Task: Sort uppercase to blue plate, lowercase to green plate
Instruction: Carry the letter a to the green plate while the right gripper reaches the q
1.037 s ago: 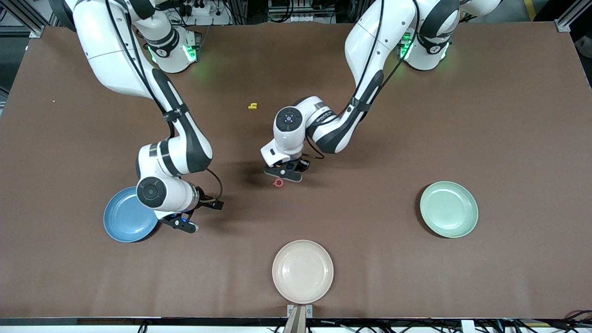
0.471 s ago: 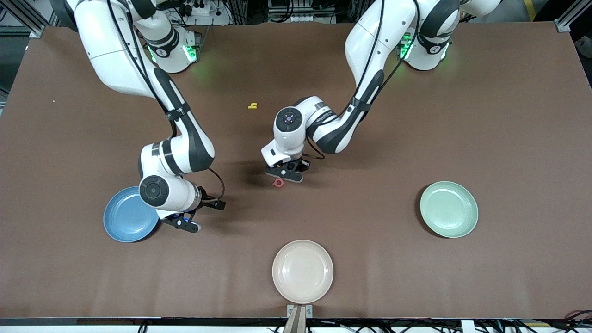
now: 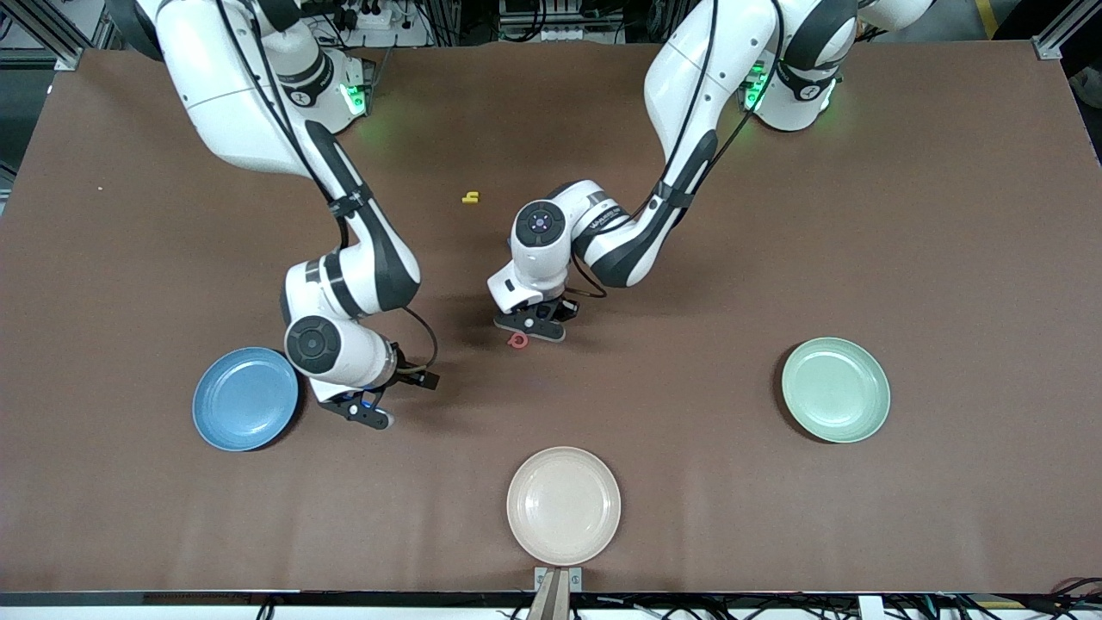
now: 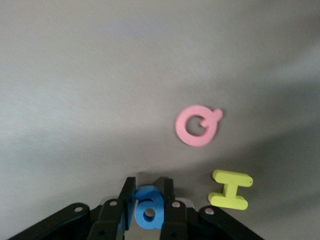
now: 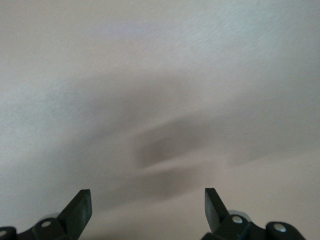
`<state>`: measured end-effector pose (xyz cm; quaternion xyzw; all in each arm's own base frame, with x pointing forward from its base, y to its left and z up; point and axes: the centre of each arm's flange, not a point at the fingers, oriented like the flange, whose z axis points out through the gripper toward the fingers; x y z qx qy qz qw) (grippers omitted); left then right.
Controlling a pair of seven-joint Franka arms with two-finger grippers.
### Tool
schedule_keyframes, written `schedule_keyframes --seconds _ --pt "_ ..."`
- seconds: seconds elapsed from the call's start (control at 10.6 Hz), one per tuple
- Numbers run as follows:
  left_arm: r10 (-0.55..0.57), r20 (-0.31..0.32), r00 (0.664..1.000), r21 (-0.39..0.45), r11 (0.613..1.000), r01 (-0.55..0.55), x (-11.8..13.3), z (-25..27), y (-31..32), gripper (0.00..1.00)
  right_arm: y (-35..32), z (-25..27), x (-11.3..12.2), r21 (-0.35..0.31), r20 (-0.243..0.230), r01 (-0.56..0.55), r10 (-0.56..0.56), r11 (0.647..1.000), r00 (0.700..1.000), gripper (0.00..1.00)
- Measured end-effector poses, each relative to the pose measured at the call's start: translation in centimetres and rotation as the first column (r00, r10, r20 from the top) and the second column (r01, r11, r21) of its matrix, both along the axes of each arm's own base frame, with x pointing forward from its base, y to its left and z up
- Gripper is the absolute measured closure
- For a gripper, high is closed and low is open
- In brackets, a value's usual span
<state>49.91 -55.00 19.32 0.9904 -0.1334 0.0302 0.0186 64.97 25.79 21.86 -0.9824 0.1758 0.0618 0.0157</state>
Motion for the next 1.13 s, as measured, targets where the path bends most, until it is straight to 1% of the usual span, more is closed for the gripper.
schedule_keyframes --seconds 0.19,0.38,0.47,0.57,0.66,0.75,0.85,0.94,1.04,1.13 --pt "0.050 0.017 0.999 -0.006 0.999 -0.050 3.7 4.5 3.0 0.74 1.1 -0.5 -0.4 -0.001 0.003 0.005 -0.005 1.000 1.000 0.00" --pt "0.060 0.029 0.998 -0.001 0.998 -0.060 7.8 9.1 7.8 0.74 3.1 -0.7 -1.2 -0.005 0.001 0.021 -0.021 1.000 1.000 0.00" --pt "0.050 0.028 0.998 0.010 0.999 -0.050 9.6 11.1 10.6 0.74 5.3 -0.7 -2.2 -0.003 0.005 0.002 -0.002 1.000 1.000 0.00" --pt "0.035 0.023 0.999 0.023 0.999 -0.035 11.3 12.7 13.5 0.74 8.6 -0.7 -3.7 0.000 0.013 -0.036 0.036 0.999 0.999 0.00" --pt "0.026 0.013 1.000 0.037 0.999 -0.026 12.7 14.1 16.3 0.74 12.4 -0.8 -5.7 -0.001 0.017 -0.054 0.054 0.999 0.998 0.00" --pt "0.021 -0.002 1.000 0.051 0.998 -0.021 13.8 14.9 19.0 0.74 15.8 -1.1 -7.6 -0.005 0.020 -0.049 0.049 0.999 0.999 0.00" --pt "0.012 -0.016 1.000 0.063 0.998 -0.011 14.9 15.4 21.6 0.74 18.5 -1.3 -8.9 -0.006 0.027 -0.043 0.043 0.999 0.999 0.00" --pt "0.005 -0.032 0.999 0.073 0.997 -0.003 15.9 15.5 24.3 0.74 20.3 -1.7 -9.4 -0.010 0.038 -0.051 0.051 0.999 0.998 0.00" --pt "-0.001 -0.048 0.999 0.080 0.997 0.005 16.8 15.3 26.8 0.74 21.3 -2.4 -9.5 -0.029 0.048 -0.070 0.072 0.997 0.996 0.00" --pt "0.002 -0.060 0.998 0.085 0.996 0.003 17.6 15.0 29.3 0.74 21.6 -3.2 -9.4 -0.062 0.053 -0.087 0.091 0.994 0.994 0.00"
